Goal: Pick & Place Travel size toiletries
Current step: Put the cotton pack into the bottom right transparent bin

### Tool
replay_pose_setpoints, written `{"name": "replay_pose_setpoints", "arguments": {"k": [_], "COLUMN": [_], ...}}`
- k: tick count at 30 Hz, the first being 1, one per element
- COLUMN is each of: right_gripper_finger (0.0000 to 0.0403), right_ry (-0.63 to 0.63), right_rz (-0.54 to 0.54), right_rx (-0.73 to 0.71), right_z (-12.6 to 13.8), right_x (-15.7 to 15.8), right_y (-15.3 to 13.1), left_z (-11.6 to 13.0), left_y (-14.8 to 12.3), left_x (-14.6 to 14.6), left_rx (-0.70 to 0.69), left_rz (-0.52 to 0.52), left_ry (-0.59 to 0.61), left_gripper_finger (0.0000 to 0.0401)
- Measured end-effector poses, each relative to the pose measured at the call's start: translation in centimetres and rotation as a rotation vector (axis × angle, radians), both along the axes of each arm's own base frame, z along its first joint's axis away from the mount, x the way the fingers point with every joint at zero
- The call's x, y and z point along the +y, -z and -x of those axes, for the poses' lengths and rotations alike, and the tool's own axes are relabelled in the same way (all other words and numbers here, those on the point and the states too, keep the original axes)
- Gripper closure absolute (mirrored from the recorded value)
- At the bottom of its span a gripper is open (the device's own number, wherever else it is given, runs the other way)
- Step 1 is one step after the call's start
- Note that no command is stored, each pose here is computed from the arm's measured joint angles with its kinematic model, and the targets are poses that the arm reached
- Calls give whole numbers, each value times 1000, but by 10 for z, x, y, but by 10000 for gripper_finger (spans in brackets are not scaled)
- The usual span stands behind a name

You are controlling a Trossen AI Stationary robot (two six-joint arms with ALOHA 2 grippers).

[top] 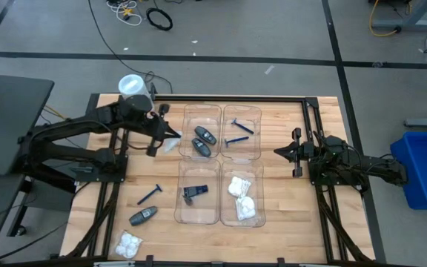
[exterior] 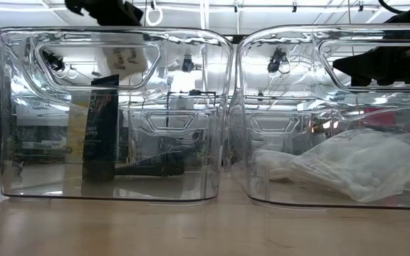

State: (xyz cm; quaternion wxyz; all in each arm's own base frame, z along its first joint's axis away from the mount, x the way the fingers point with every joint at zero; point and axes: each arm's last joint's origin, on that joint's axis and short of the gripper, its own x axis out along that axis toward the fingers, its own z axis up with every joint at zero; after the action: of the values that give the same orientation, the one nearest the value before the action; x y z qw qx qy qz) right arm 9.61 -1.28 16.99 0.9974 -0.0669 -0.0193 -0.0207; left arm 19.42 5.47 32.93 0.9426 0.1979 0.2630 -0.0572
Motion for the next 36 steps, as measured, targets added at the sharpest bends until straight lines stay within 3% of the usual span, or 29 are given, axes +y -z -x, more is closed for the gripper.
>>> {"name": "replay_pose_setpoints", "arguments": {"k": [9, 17, 28, 36], "right_gripper_finger": [389, 389, 389, 389], "right_ry": [0, 1, 0, 0], "right_rz": [0, 0, 0, 0], "right_rx": [0, 0, 0, 0], "right_z": [0, 0, 0, 0], "right_x": [0, 0, 0, 0], "right_y": [0, 0, 0, 0], "left_z": [-27, -34, -38, -39], "left_y": [0, -6, -6, -7], "left_x": [-2, 0, -9, -14], "left_rx": [-94, -99, -81, -83], "left_rz": [49, 46, -65, -72], "left_ry": [39, 29, -219, -220], "left_gripper_finger": [399, 399, 399, 399]}}
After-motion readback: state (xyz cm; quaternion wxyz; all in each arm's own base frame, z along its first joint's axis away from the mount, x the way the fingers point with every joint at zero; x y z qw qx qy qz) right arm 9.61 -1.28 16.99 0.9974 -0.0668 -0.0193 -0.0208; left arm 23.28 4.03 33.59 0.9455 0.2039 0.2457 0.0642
